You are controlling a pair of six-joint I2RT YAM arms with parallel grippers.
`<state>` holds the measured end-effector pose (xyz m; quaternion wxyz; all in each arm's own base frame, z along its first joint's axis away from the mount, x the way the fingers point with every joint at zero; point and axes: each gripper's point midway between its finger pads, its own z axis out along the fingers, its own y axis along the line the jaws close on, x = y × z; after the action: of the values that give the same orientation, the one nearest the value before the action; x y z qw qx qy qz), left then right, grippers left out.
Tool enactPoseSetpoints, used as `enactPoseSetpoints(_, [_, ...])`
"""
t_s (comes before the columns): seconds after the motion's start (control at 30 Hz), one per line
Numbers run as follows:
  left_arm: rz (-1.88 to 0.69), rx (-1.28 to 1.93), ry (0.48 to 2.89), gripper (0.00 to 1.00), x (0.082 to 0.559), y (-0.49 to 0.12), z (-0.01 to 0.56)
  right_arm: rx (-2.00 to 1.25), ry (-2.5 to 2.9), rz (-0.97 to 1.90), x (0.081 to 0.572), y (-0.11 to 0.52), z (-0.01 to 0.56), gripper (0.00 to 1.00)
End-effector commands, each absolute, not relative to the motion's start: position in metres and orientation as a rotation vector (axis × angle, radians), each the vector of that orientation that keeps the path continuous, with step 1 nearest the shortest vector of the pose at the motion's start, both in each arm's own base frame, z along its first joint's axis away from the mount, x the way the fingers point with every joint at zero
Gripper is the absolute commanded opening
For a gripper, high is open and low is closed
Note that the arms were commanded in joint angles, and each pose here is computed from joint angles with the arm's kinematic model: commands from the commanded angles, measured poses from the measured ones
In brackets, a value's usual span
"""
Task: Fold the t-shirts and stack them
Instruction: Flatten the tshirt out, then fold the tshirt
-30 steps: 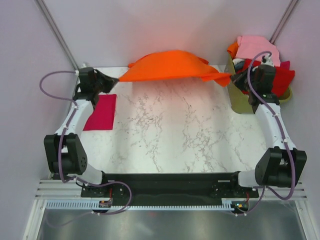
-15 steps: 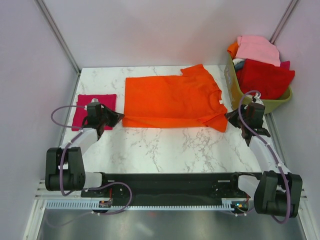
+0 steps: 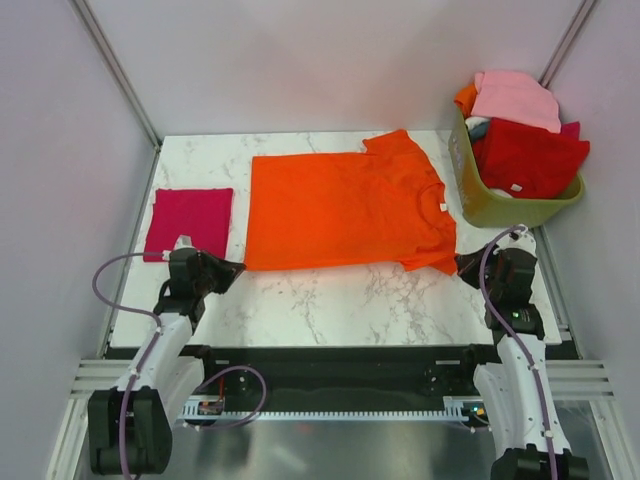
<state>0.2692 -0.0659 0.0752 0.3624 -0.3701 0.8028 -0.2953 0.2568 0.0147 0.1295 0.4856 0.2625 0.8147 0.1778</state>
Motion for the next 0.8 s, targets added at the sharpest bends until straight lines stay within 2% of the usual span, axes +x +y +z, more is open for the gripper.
enactPoseSetpoints(0.0, [-0.687,-0.996,2.049,0.02,0.260,-0.054,0.074,0.660,1.994,0.412,0.248,0.012,0.123,0.00])
enactPoseSetpoints(0.23, [-0.685,-1.006,2.045,0.02,0.275,-0.053,0.087,0.634,2.022,0.401,0.271,0.009,0.133,0.00])
enactPoseSetpoints(0.63, [-0.695,-1.026,2.106,0.02,0.328,-0.056,0.101,0.609,2.096,0.279,0.330,-0.009,0.151,0.00])
enactPoseSetpoints(0.77, [-0.686,-1.050,2.110,0.02,0.343,-0.055,0.102,0.602,2.157,0.265,0.348,-0.006,0.142,0.00])
